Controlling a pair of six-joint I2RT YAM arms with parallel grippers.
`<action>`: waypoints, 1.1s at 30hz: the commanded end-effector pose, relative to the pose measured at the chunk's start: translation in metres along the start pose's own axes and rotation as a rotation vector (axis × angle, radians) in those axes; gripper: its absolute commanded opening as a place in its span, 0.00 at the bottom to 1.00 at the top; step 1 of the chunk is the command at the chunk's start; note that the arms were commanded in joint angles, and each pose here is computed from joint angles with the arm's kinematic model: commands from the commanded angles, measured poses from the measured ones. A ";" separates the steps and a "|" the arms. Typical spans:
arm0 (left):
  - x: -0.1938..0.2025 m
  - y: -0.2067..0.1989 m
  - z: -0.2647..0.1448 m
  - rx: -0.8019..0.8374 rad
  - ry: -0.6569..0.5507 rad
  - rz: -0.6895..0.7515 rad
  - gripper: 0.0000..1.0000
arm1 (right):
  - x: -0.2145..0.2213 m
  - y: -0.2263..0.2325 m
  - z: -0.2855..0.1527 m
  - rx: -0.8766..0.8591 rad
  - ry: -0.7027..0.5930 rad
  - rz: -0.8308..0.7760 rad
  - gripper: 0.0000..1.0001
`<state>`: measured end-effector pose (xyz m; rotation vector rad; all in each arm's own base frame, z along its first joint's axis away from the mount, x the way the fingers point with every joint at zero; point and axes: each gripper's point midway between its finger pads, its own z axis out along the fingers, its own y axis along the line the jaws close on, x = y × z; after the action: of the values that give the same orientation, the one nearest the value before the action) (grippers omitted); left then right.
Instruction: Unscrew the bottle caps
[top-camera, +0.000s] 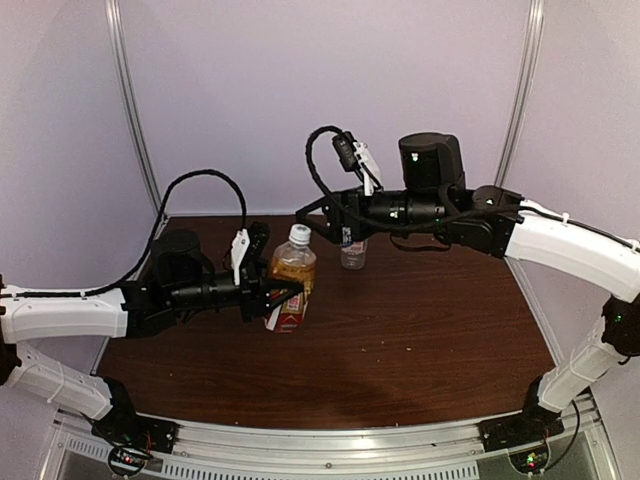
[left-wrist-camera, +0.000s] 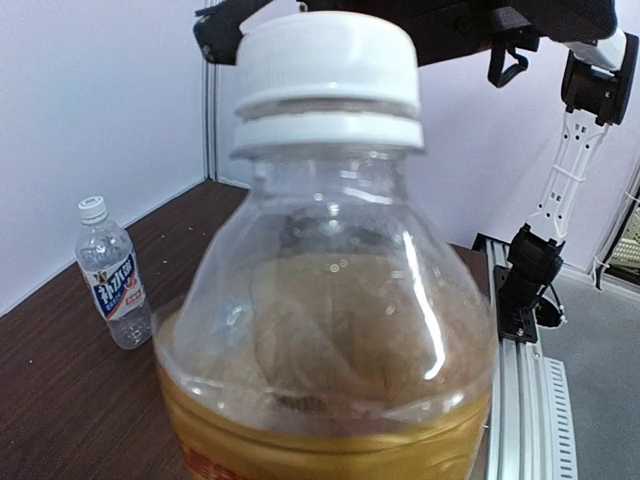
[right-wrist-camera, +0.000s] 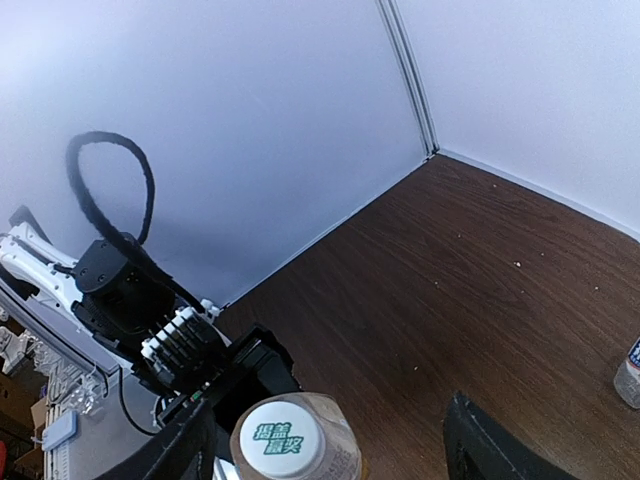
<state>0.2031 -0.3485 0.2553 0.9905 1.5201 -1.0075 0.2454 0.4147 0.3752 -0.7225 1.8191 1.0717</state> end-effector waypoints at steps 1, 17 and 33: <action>-0.021 0.006 0.002 -0.045 -0.055 0.010 0.35 | -0.011 0.005 0.011 -0.002 -0.038 0.046 0.77; -0.016 0.014 0.004 -0.083 -0.036 0.023 0.35 | 0.011 0.012 0.031 -0.050 0.020 0.028 0.31; -0.026 -0.017 -0.003 0.080 -0.069 0.067 0.35 | 0.027 0.042 0.017 -0.280 0.078 -0.278 0.03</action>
<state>0.2149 -0.3459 0.2498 0.9570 1.5538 -0.9417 0.2404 0.4440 0.3520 -0.8841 1.7816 1.0754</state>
